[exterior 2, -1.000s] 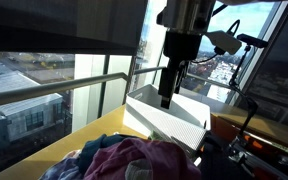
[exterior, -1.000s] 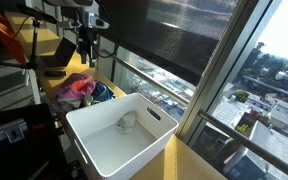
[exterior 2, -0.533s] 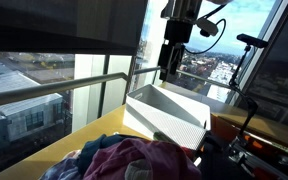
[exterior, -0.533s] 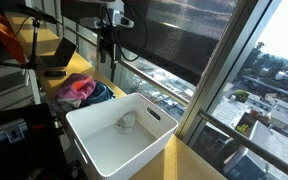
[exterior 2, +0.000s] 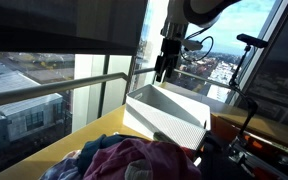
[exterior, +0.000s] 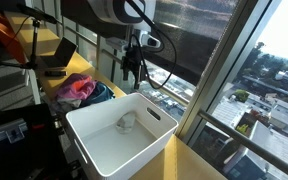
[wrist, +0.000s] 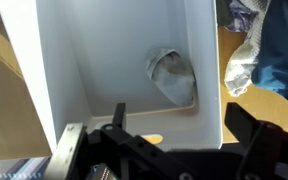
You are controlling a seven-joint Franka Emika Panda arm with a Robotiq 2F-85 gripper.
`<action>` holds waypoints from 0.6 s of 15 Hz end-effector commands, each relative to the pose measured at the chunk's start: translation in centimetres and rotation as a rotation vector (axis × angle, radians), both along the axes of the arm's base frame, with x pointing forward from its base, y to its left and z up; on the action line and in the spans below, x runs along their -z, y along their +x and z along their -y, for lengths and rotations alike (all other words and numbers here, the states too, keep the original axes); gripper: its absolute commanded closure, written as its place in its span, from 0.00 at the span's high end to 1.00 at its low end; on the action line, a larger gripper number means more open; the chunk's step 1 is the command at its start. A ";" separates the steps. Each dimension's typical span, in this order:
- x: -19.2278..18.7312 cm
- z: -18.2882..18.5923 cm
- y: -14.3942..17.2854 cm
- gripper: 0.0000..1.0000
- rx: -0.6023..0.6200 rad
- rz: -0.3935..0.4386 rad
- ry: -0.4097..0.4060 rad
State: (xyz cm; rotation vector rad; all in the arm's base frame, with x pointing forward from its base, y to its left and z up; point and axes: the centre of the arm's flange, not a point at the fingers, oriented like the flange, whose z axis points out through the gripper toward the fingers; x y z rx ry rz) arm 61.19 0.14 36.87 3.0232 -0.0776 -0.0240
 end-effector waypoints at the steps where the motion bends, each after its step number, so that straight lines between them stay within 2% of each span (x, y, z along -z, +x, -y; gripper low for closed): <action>1: 4.7 1.7 1.5 1.00 -0.001 0.011 0.027; 9: 13.9 3.5 1.7 1.00 0.012 0.008 0.082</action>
